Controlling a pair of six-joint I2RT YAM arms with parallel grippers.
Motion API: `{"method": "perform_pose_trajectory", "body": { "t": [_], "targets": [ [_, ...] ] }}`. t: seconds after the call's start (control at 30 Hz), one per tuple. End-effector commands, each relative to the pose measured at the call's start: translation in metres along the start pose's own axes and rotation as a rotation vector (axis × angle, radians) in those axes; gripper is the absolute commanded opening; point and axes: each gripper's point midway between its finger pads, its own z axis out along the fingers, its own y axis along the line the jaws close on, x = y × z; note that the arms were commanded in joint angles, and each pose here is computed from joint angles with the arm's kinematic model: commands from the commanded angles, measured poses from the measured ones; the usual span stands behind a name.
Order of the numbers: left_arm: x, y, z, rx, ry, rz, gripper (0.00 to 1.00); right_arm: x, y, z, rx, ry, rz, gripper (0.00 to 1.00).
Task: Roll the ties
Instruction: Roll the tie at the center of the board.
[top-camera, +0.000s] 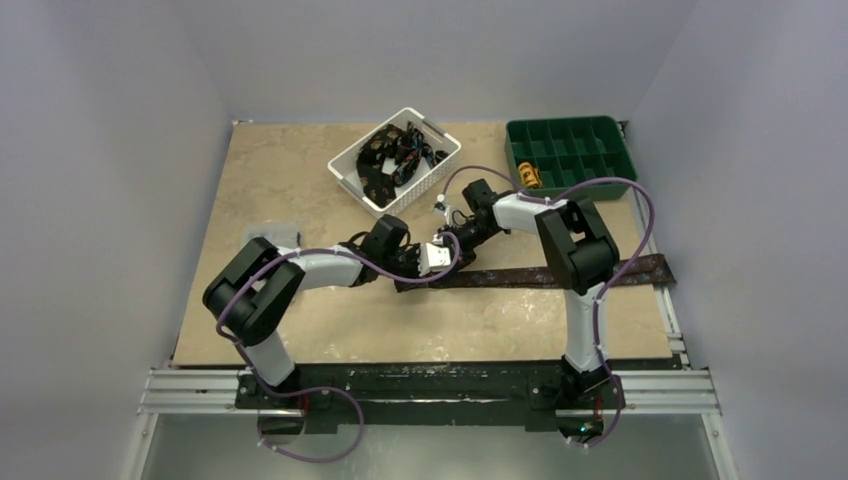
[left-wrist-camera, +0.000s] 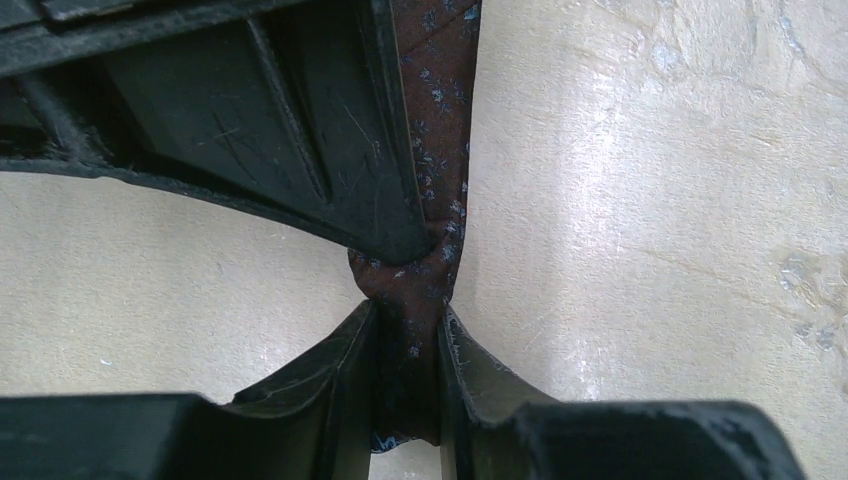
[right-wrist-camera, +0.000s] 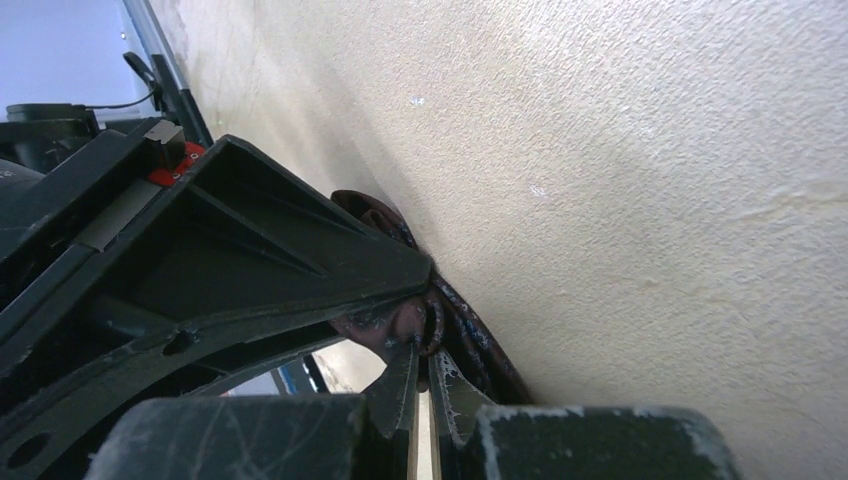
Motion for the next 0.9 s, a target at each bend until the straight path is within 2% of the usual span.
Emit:
{"method": "perform_pose_trajectory", "body": {
  "t": [0.0, 0.13, 0.3, 0.43, 0.53, 0.67, 0.87],
  "targets": [
    [0.001, 0.003, 0.002, -0.002, 0.009, 0.016, 0.22, -0.013, 0.017, -0.019, 0.025, -0.033, -0.051, 0.0],
    [0.001, 0.002, 0.0, -0.001, 0.01, 0.02, 0.25, 0.0, 0.0, -0.018, 0.067, 0.0, -0.033, 0.0],
    [-0.006, 0.002, -0.002, -0.013, -0.024, 0.022, 0.47, 0.002, -0.017, -0.012, 0.119, 0.002, -0.017, 0.0],
    [-0.025, 0.004, -0.013, -0.028, -0.135, -0.012, 0.52, 0.0, -0.037, -0.001, 0.15, 0.0, -0.01, 0.0],
    [-0.026, 0.005, -0.021, -0.033, -0.164, -0.099, 0.53, 0.005, -0.046, 0.001, 0.176, 0.008, -0.021, 0.0],
    [-0.015, 0.008, -0.021, -0.072, -0.155, -0.101, 0.53, 0.009, -0.051, 0.002, 0.192, 0.011, -0.021, 0.0],
    [-0.016, 0.006, -0.019, -0.049, -0.148, -0.101, 0.48, 0.009, -0.054, 0.002, 0.208, 0.004, -0.027, 0.0]
  ]
}}
